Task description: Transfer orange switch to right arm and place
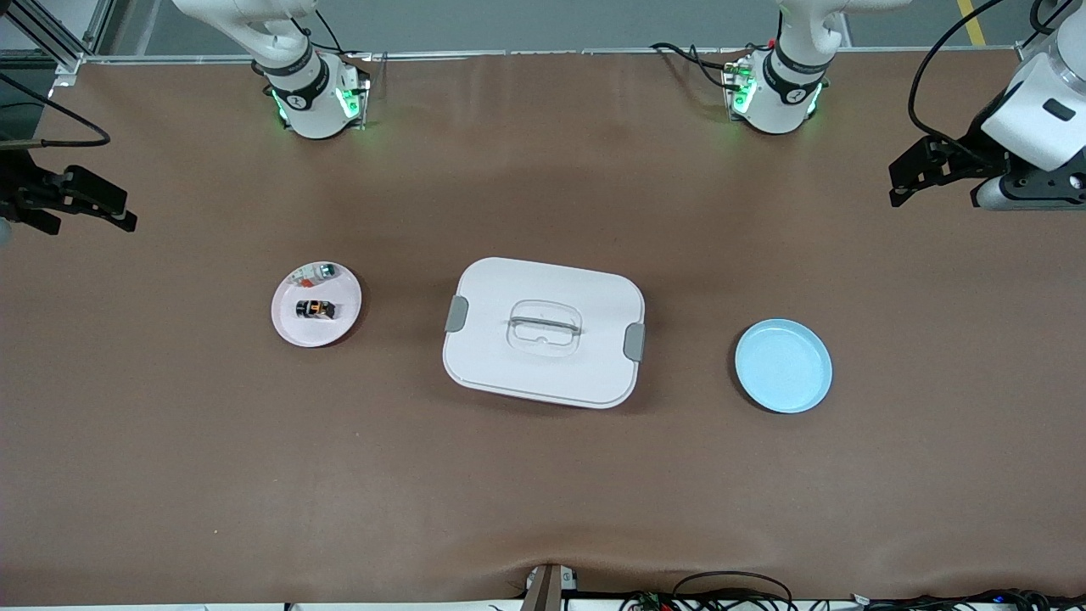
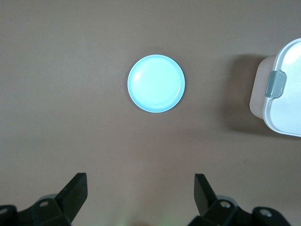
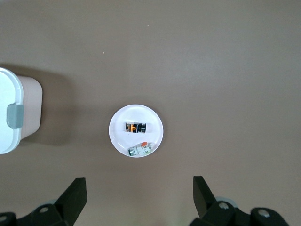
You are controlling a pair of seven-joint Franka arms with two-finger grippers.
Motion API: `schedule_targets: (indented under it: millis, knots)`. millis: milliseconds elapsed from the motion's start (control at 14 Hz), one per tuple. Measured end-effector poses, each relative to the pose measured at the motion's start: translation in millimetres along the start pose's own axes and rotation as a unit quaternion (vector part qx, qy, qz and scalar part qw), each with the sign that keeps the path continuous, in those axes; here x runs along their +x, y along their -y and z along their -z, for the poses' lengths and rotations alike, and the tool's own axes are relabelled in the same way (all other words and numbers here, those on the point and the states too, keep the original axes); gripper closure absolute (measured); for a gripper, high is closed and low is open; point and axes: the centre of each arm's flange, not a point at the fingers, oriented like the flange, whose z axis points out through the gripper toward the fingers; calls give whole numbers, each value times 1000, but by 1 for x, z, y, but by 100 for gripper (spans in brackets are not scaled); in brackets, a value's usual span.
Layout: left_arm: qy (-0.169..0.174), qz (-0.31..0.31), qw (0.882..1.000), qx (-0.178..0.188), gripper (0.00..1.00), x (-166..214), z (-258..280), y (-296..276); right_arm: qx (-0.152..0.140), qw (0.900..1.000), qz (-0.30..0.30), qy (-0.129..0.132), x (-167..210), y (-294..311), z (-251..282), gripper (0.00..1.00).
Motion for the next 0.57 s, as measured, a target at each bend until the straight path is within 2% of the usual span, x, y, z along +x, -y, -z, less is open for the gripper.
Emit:
schedule_targets:
  millis: [570]
  knots:
    - [0,-6,1000,1,0,-3,2,-6,1,1000,5,15,-8,0,-11,0]
